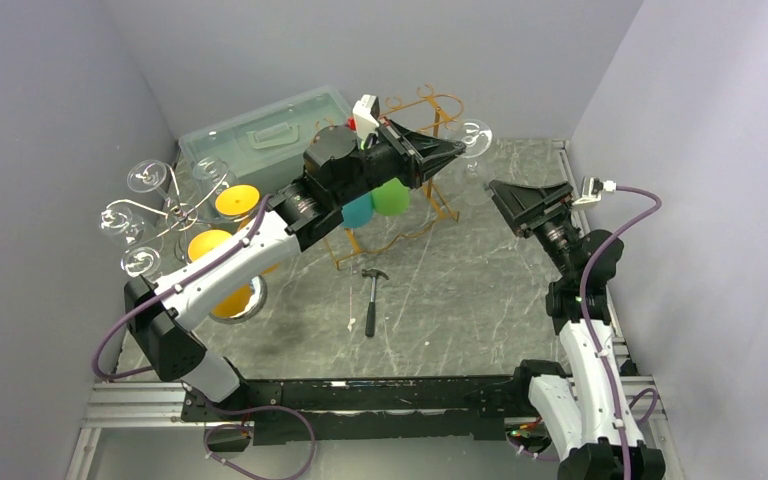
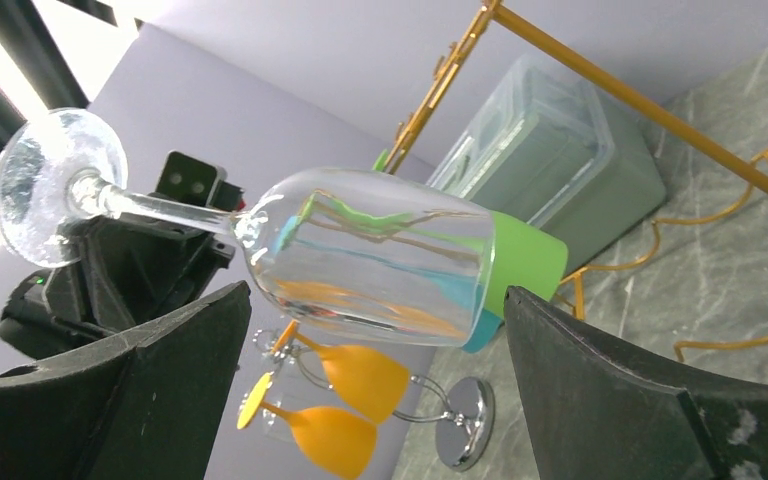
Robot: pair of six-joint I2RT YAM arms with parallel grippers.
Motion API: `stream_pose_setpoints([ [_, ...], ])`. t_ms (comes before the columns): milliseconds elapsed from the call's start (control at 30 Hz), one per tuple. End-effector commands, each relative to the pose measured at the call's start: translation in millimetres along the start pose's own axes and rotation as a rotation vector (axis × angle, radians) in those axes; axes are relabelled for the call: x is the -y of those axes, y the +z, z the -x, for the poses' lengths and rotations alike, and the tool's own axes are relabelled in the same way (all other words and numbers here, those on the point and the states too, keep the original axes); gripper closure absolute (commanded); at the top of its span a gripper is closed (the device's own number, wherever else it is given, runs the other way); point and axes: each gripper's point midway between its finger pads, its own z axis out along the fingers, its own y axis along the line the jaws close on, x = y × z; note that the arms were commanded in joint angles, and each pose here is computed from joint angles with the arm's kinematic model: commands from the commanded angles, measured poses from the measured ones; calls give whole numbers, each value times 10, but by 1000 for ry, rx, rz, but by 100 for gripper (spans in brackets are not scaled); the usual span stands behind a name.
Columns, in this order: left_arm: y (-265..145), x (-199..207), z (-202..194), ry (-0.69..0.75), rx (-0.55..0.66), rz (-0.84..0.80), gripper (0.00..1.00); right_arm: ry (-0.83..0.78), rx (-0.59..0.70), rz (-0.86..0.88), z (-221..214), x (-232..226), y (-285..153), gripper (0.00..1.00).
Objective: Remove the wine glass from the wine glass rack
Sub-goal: Place the wine glass at the center of the board.
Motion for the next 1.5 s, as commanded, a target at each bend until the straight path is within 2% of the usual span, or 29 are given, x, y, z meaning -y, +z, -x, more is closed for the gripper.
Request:
stream_pose_setpoints([
  [0, -64, 578, -50, -6, 2, -170, 100, -21, 45, 175, 94, -358, -28, 0],
  [567, -145, 806, -60, -63, 0, -246, 100, 17, 46, 415, 125, -746, -105, 0],
  [1067, -221, 872, -128, -230, -56, -246, 100, -78, 59, 660, 149, -1270, -314, 6],
  [1300, -252, 886, -148, -270, -62, -232, 100, -127, 73, 740, 148, -1446, -397, 16],
  [1467, -259, 864, -147, -282, -57, -224, 100, -156, 86, 761, 177, -1537, -394, 29],
])
